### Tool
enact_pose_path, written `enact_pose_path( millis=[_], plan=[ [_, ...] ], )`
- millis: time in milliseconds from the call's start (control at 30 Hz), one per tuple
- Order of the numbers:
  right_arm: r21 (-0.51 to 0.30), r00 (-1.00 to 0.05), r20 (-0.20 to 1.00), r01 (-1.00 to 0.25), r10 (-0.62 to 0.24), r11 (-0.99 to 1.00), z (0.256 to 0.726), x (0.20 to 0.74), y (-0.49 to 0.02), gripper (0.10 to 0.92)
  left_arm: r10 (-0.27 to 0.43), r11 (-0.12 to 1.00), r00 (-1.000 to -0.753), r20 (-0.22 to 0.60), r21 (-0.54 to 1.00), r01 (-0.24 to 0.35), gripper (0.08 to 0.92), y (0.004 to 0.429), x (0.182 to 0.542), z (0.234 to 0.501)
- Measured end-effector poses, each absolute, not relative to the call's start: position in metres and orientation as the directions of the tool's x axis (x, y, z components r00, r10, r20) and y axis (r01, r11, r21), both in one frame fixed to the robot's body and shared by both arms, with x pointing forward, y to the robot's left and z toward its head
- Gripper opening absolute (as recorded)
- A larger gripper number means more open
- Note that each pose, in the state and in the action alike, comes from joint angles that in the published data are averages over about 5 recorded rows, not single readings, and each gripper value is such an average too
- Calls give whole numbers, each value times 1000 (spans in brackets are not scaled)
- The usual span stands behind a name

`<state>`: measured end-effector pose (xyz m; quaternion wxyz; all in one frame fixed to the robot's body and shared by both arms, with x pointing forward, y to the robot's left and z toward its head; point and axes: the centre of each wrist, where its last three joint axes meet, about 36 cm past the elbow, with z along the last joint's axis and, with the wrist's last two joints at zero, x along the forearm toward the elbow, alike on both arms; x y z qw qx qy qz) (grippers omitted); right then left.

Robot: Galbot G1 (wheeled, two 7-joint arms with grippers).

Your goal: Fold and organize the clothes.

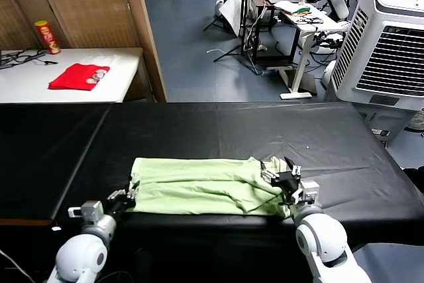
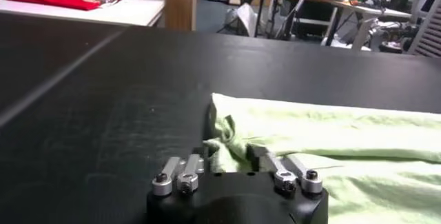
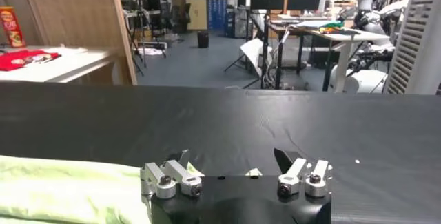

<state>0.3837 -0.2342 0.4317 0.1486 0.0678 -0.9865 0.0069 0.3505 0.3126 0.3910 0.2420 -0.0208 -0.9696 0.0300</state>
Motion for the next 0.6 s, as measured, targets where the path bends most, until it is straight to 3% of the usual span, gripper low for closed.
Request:
enact_pose_path(
  millis=[300, 600],
  plan=[
    [1, -952, 282, -124, -119, 992, 436, 383, -240, 798, -39, 989, -900, 434, 145, 27, 147, 329, 352, 390],
    [15, -954, 279, -114, -113, 993, 432, 380, -241, 798, -201, 879, -916, 348, 477, -12, 147, 397, 358, 420]
  ],
)
